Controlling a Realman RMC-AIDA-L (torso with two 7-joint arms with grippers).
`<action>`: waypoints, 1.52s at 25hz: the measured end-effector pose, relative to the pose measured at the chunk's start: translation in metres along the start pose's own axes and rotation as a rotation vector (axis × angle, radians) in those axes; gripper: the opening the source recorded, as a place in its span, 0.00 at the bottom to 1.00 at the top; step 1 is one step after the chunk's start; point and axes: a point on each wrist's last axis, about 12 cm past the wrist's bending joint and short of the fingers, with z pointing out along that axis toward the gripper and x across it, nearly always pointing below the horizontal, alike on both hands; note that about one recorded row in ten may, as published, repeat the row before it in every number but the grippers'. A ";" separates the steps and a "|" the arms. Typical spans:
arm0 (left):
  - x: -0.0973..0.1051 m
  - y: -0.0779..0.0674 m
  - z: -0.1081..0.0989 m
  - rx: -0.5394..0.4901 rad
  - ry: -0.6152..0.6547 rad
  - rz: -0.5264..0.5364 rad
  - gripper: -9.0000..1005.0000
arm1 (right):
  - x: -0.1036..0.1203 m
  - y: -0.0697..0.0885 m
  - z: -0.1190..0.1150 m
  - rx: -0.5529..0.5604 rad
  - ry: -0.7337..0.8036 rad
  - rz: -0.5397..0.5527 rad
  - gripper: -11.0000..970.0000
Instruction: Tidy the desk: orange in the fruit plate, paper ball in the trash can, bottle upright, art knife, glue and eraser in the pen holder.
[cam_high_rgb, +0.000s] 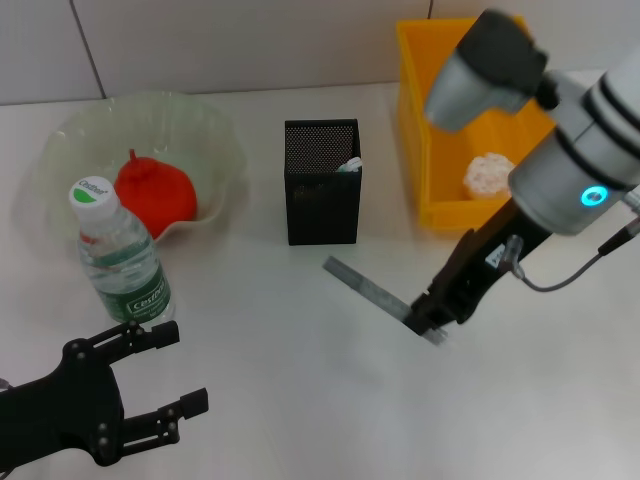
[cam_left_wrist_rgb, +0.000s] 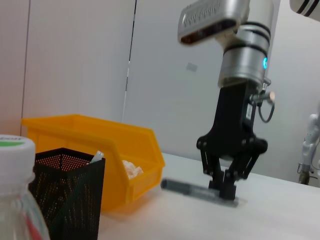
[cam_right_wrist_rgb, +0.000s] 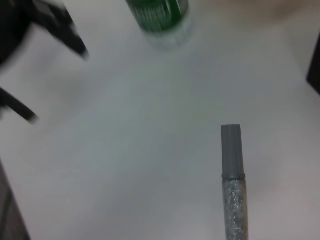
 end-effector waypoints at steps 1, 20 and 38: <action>0.000 0.000 0.000 -0.001 0.001 0.000 0.80 | 0.000 0.000 0.000 0.000 0.000 0.000 0.14; -0.002 0.001 0.001 0.003 -0.005 0.005 0.80 | 0.029 -0.020 -0.049 -0.371 -0.513 0.298 0.14; -0.007 0.007 0.005 0.008 -0.002 0.026 0.80 | 0.063 -0.044 -0.041 -0.960 -0.867 0.609 0.13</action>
